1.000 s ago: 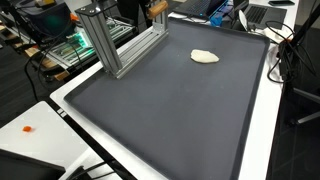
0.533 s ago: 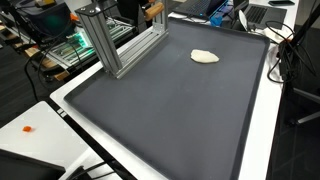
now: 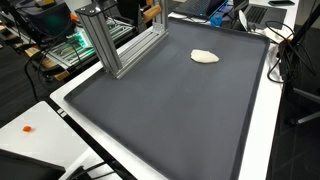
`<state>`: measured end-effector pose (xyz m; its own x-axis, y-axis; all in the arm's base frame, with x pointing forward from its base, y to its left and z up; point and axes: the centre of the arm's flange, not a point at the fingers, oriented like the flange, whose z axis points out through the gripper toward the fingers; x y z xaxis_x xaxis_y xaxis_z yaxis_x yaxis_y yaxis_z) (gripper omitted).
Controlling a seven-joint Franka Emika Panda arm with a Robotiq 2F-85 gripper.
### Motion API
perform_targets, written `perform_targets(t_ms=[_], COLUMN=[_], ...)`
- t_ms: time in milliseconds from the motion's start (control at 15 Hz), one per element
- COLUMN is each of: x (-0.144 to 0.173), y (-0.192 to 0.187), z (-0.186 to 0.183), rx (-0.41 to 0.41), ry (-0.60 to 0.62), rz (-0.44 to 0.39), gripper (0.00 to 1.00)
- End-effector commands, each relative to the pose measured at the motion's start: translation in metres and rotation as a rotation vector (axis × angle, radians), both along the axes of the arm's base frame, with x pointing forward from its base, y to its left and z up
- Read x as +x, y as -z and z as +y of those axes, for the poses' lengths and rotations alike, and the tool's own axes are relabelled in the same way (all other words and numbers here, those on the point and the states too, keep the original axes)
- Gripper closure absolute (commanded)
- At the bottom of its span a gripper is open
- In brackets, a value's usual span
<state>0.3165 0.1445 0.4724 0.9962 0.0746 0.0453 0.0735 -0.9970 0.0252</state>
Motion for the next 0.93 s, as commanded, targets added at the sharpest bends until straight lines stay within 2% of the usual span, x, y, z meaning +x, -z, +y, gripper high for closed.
perform_targets(t_ms=[0, 533, 600, 667, 867], x=[-0.0157, -0.0203, -0.0191, -0.0183, -0.013], y=[0.0013, 0.0045, 0.0039, 0.0033, -0.0039], z=[-0.0002, 0.0013, 0.001, 0.0008, 0.0013], rx=[0.014, 0.01, 0.009, 0.01, 0.004], ry=[-0.008, -0.03, -0.028, -0.021, -0.028], rz=[-0.015, -0.002, -0.005, -0.006, -0.02], gripper=[0.78, 0.78, 0.43, 0.27, 0.07])
